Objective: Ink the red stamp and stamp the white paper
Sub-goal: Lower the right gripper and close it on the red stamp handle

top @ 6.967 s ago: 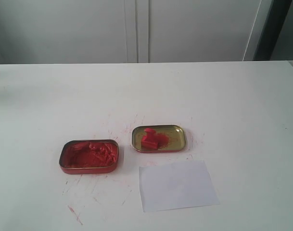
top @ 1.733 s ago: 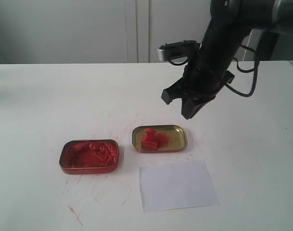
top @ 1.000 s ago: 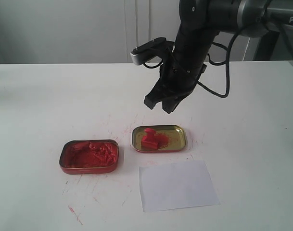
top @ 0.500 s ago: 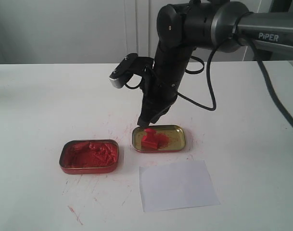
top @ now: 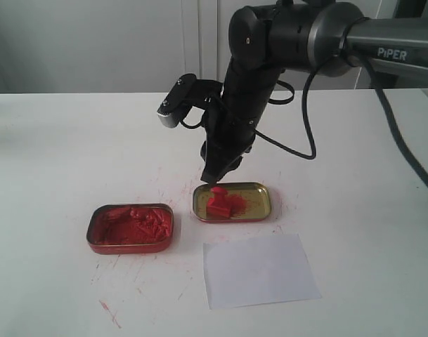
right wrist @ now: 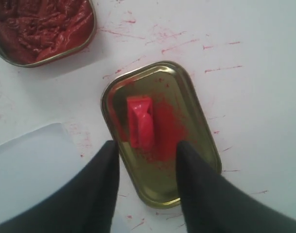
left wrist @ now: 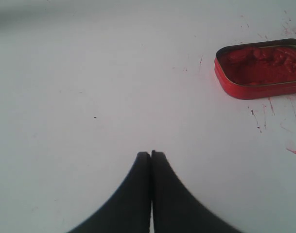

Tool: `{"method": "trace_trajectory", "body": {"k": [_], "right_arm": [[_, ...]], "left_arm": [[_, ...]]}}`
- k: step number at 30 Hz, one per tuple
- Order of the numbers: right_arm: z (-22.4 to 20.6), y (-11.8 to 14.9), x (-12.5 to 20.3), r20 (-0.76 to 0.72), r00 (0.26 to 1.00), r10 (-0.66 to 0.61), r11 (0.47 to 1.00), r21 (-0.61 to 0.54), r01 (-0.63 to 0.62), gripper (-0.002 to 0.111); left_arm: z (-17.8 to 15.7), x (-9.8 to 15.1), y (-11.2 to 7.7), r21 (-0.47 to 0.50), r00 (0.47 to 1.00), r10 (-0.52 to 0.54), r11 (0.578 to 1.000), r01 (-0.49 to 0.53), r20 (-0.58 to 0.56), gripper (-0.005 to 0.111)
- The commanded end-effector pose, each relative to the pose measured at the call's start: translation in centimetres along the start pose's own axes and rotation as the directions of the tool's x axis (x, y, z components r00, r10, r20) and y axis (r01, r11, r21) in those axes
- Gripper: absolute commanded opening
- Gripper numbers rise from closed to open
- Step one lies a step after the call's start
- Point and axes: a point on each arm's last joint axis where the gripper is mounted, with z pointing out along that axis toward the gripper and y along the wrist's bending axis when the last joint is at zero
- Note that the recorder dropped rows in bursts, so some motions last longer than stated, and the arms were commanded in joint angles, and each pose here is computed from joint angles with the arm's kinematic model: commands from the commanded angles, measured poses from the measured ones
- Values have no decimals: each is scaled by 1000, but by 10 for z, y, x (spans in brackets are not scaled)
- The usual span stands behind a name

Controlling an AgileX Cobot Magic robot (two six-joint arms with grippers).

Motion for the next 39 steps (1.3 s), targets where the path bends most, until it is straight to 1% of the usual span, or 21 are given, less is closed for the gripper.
{"method": "trace_trajectory", "body": {"k": [1,12,23,33,35,39], "right_arm": [[9,-3,-1,-3,999,-37,999,-2,37,41],[40,-8,3,-46,996,-73,997,8,73,41],[67,-7,9,-91,994,-66,997,-35,63,41],[74,-6,9,-94,994,-60,998,-42,57,40],[74,-6,8,-78,996,-51,998,-44,47,33],[75,-6,8,-73,996,-50,998,-39,47,12]], "left_arm": [[0,1,0,1,1000,-7,1000,7,2,0],[0,1,0,1,1000,-7,1000,7,2,0],[0,1,0,1,1000,-7,1000,7,2,0],[0,1,0,1,1000,-7,1000,7,2,0],[0,1,0,1,1000,-7,1000,7,2,0],[0,1,0,1,1000,-7,1000,7,2,0]]}}
